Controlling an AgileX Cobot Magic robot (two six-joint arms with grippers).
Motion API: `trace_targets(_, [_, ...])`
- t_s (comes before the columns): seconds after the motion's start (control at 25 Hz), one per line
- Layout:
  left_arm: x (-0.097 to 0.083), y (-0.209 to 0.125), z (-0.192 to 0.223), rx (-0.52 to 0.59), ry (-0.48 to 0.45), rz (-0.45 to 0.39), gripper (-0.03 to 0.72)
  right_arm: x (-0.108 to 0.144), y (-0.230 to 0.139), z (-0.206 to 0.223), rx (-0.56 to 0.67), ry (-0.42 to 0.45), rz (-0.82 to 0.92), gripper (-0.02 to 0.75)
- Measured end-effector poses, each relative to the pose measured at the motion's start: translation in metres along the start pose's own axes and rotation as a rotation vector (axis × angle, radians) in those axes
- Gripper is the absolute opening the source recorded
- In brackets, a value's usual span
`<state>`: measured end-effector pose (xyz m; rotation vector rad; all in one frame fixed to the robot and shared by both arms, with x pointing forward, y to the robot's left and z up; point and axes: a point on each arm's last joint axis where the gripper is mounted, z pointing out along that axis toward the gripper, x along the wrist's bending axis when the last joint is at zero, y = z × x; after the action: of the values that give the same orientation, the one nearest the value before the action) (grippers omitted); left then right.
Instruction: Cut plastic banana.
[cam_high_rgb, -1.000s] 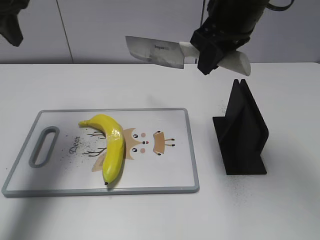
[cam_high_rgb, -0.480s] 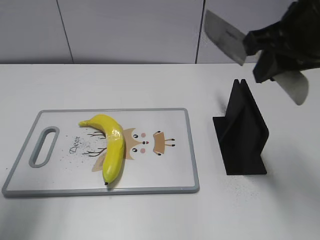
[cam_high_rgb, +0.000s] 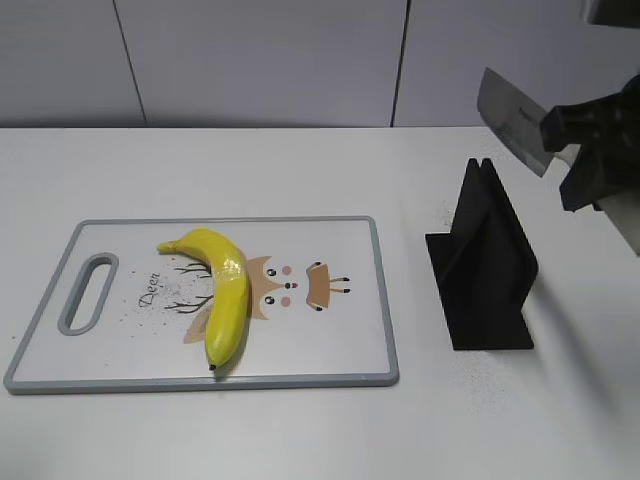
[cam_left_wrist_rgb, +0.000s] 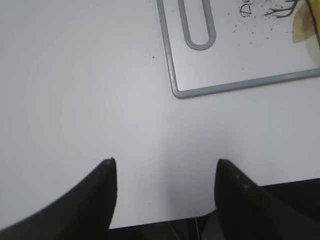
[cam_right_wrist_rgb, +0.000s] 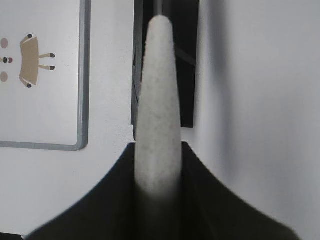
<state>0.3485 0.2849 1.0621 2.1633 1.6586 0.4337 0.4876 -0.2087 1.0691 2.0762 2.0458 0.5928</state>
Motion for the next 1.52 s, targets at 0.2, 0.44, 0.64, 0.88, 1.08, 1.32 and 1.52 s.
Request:
trace_targets(0.2, [-0.006,-0.042,0.001,-0.082,0.011,0.004,0.593,0.0,-0.001,0.014,0.03,-0.004,0.013,0.16])
trace_targets(0.44, [-0.012,-0.069,-0.019,-0.275,0.04,0.017,0.591,0.001,0.001,0.038,0.096,-0.024,0.02,0.16])
trace_targets(0.64, [-0.016,-0.088,-0.034,-0.432,0.064,0.027,0.591,0.002,-0.002,0.052,0.15,-0.022,0.042,0.16])
trace_targets(0.88, [-0.018,-0.103,-0.043,-0.546,0.082,0.035,0.591,0.004,-0.008,0.065,0.252,-0.018,0.071,0.16])
trace_targets(1.08, [-0.018,-0.104,-0.043,-0.552,0.084,0.036,0.591,0.006,-0.012,0.065,0.304,0.011,0.047,0.312])
trace_targets(1.32, [-0.019,-0.104,-0.043,-0.549,0.084,0.036,0.591,0.008,-0.015,0.048,0.291,0.059,-0.05,0.571])
trace_targets(1.52, [-0.019,-0.104,-0.04,-0.539,0.073,0.033,0.591,0.005,-0.024,-0.007,0.121,0.123,-0.203,0.583])
